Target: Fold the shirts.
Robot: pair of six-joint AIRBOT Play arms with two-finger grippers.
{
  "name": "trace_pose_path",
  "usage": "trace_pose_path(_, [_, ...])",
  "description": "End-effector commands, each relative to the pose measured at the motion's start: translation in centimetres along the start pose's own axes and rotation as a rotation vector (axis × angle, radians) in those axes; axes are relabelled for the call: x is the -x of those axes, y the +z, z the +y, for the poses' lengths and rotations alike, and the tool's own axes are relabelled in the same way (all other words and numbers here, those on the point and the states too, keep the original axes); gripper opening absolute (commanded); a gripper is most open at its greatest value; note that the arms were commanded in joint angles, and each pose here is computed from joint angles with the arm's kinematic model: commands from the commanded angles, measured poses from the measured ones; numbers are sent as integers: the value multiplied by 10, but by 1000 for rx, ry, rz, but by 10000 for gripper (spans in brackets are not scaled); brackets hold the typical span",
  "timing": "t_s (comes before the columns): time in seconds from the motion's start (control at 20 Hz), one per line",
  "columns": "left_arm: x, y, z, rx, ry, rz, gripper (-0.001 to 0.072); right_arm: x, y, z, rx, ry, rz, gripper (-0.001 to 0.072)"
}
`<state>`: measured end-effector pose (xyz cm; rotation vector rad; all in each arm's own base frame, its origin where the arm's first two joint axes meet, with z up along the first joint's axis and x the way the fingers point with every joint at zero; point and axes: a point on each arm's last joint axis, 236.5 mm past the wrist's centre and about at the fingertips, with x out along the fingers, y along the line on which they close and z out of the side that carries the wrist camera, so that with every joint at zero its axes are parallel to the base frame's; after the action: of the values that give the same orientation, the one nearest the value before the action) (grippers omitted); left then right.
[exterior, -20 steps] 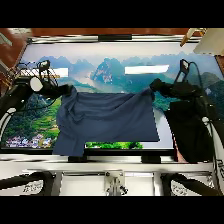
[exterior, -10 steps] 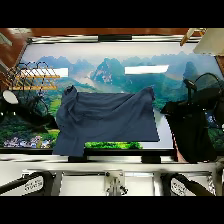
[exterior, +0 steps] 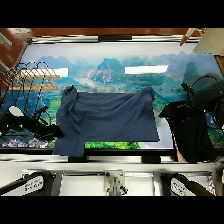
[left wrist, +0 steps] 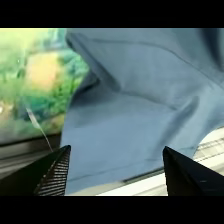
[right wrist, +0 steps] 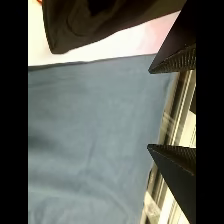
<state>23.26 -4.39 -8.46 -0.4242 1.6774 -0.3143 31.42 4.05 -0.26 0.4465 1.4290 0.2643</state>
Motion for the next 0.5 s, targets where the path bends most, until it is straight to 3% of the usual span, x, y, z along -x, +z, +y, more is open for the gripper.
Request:
trace_pose_path(0.0, [-2, 0, 13, -33, 51, -2, 720, 0, 0, 1, -1, 4, 1, 549])
trace_pose_path(0.45, [-8, 6, 14, -21, 42, -11, 720, 0, 0, 1, -2, 4, 1, 549])
